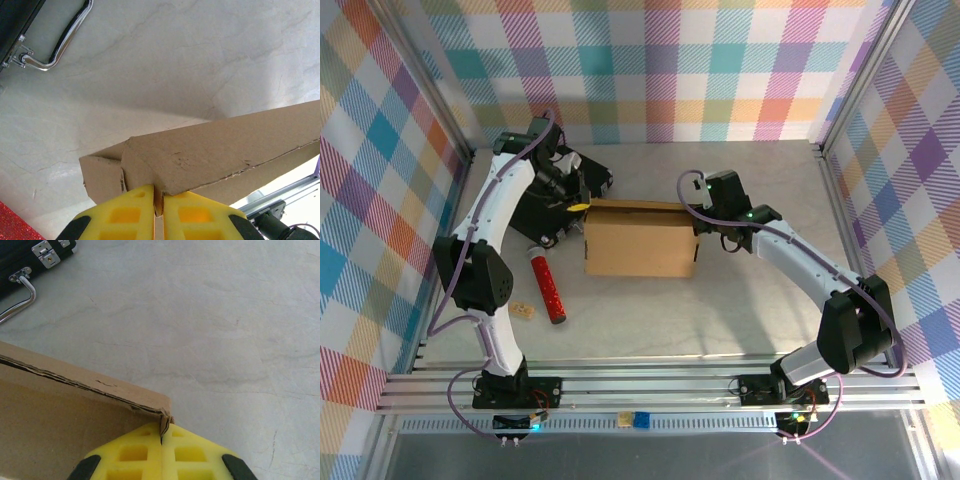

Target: Fold the paper box

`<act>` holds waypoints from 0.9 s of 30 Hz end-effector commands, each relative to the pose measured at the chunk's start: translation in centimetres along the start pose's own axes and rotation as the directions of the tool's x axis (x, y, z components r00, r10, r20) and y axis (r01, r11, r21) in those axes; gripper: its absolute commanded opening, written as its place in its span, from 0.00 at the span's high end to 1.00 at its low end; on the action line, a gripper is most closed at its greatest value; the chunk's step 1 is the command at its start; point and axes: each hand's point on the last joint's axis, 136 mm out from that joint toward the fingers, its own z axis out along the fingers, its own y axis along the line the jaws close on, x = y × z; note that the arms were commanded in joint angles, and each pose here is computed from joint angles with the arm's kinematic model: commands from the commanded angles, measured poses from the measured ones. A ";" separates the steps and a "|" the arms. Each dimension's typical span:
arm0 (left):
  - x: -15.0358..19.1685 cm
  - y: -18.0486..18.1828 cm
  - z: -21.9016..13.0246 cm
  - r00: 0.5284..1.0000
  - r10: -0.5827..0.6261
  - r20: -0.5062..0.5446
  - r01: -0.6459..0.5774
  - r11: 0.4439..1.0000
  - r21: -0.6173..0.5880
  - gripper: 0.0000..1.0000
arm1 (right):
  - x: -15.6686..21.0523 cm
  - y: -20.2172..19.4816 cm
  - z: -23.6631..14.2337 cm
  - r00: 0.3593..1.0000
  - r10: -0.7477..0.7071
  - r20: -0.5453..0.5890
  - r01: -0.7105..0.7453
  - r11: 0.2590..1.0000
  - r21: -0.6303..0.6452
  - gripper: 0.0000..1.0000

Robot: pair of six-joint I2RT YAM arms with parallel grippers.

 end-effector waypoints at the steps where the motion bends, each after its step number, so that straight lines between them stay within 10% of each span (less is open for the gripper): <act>1: 0.7 -2.0 -0.5 1.000 0.001 -0.029 0.001 0.999 0.053 0.89 | -1.5 1.0 -0.5 0.998 -0.040 0.043 0.041 0.999 -0.029 1.00; 27: 0.2 -3.8 -0.9 0.993 -0.064 -0.101 0.077 0.989 0.130 0.88 | -2.1 0.9 0.2 0.993 -0.091 0.071 0.092 0.996 -0.013 1.00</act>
